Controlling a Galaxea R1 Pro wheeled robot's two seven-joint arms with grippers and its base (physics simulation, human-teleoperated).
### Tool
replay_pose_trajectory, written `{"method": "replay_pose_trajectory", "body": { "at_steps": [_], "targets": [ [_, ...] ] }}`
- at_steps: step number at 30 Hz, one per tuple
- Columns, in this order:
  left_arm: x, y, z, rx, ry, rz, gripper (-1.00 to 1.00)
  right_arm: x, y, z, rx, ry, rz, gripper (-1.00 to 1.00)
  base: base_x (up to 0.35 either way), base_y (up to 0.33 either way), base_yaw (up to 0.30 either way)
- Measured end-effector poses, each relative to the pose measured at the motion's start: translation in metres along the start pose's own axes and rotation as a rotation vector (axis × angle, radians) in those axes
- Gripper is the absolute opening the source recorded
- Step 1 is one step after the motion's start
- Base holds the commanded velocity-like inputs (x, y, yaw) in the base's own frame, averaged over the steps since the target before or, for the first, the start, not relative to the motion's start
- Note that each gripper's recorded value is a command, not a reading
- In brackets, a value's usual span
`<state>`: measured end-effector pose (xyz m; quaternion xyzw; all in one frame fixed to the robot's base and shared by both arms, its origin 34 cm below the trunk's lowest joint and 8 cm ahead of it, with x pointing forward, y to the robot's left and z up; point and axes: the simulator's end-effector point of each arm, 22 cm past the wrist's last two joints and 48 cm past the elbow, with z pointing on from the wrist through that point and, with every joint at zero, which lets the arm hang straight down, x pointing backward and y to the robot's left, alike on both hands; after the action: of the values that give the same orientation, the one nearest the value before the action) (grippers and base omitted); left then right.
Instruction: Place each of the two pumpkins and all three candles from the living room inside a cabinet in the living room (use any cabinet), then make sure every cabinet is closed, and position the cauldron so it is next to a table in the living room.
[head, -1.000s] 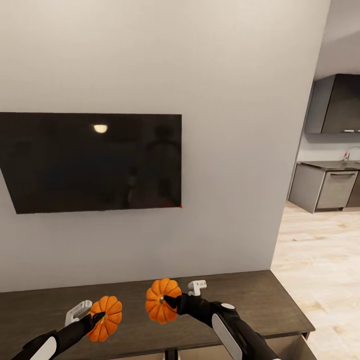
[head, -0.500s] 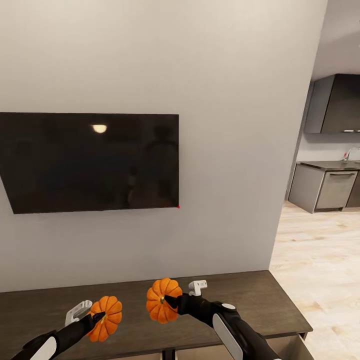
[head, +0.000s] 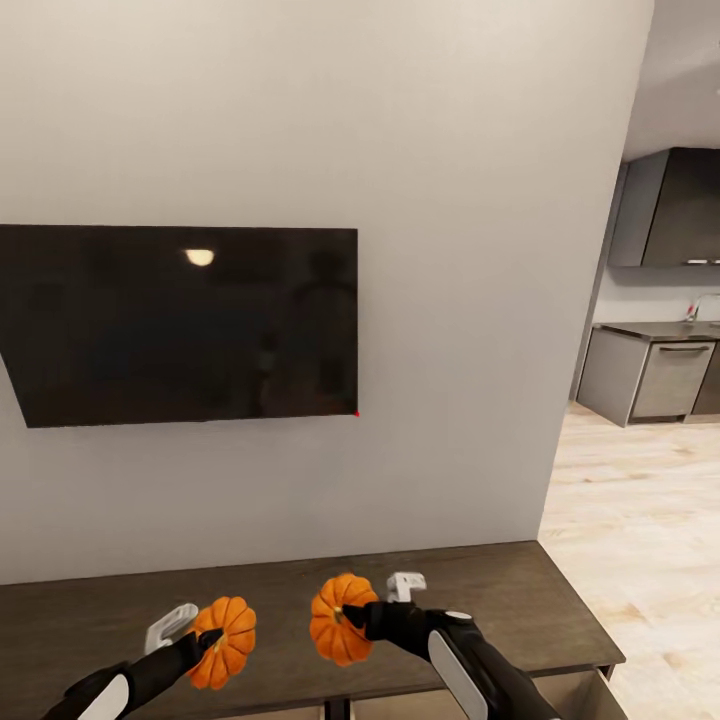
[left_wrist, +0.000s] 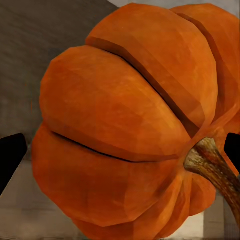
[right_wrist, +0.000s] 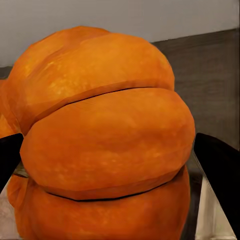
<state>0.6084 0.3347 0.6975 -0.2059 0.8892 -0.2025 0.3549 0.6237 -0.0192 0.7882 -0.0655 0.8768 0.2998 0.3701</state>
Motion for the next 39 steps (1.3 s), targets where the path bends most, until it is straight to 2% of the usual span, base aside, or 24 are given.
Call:
{"method": "replay_pose_trajectory", "body": {
  "at_steps": [5, 8, 13, 16, 20, 21, 23, 25, 27, 28, 33, 37, 39],
  "targets": [
    [0.019, 0.001, 0.009, -0.093, 0.031, 0.011, -1.0, 0.004, -0.01, -0.001, 0.033, 0.014, 0.007, -1.0, 0.0, 0.0, 0.0],
    [0.033, -0.012, 0.015, -0.1, 0.053, 0.019, -1.0, 0.005, -0.021, -0.004, 0.054, 0.019, 0.003, -1.0, 0.0, 0.0, 0.0],
    [0.052, -0.03, 0.022, -0.085, 0.09, 0.07, -1.0, 0.023, -0.054, -0.01, 0.107, 0.058, 0.015, -1.0, 0.0, 0.0, 0.0],
    [0.069, -0.054, 0.028, -0.052, 0.114, 0.081, -1.0, 0.026, -0.071, -0.015, 0.135, 0.062, 0.045, -1.0, 0.0, 0.0, 0.0],
    [0.097, -0.084, 0.035, -0.015, 0.156, 0.135, -1.0, 0.029, -0.092, -0.021, 0.169, 0.058, 0.093, -1.0, 0.0, 0.0, 0.0],
    [0.11, -0.095, 0.037, -0.013, 0.177, 0.172, -1.0, 0.037, -0.101, -0.022, 0.185, 0.069, 0.109, -1.0, 0.0, 0.0, 0.0],
    [0.125, -0.111, 0.04, -0.021, 0.192, 0.21, -1.0, 0.046, -0.108, -0.023, 0.197, 0.081, 0.128, -1.0, 0.0, 0.0, 0.0],
    [0.135, -0.136, 0.044, -0.029, 0.192, 0.271, -1.0, 0.05, -0.113, -0.023, 0.207, 0.082, 0.135, -1.0, 0.0, 0.0, 0.0],
    [0.146, -0.151, 0.044, -0.041, 0.198, 0.329, -1.0, 0.061, -0.123, -0.025, 0.23, 0.085, 0.14, -1.0, 0.0, 0.0, 0.0],
    [0.148, -0.157, 0.045, -0.04, 0.198, 0.342, -1.0, 0.068, -0.13, -0.026, 0.244, 0.09, 0.142, -1.0, 0.0, 0.0, 0.0],
    [0.165, -0.187, 0.045, -0.011, 0.209, 0.36, -1.0, 0.077, -0.161, -0.039, 0.298, 0.075, 0.161, -1.0, 0.0, 0.0, 0.0],
    [0.181, -0.211, 0.044, 0.023, 0.223, 0.373, -1.0, 0.064, -0.185, -0.051, 0.332, 0.015, 0.243, -1.0, 0.0, 0.0, 0.0],
    [0.184, -0.216, 0.044, 0.03, 0.225, 0.389, -1.0, 0.061, -0.196, -0.058, 0.345, 0.0, 0.262, -1.0, 0.0, 0.0, 0.0]
  ]
}}
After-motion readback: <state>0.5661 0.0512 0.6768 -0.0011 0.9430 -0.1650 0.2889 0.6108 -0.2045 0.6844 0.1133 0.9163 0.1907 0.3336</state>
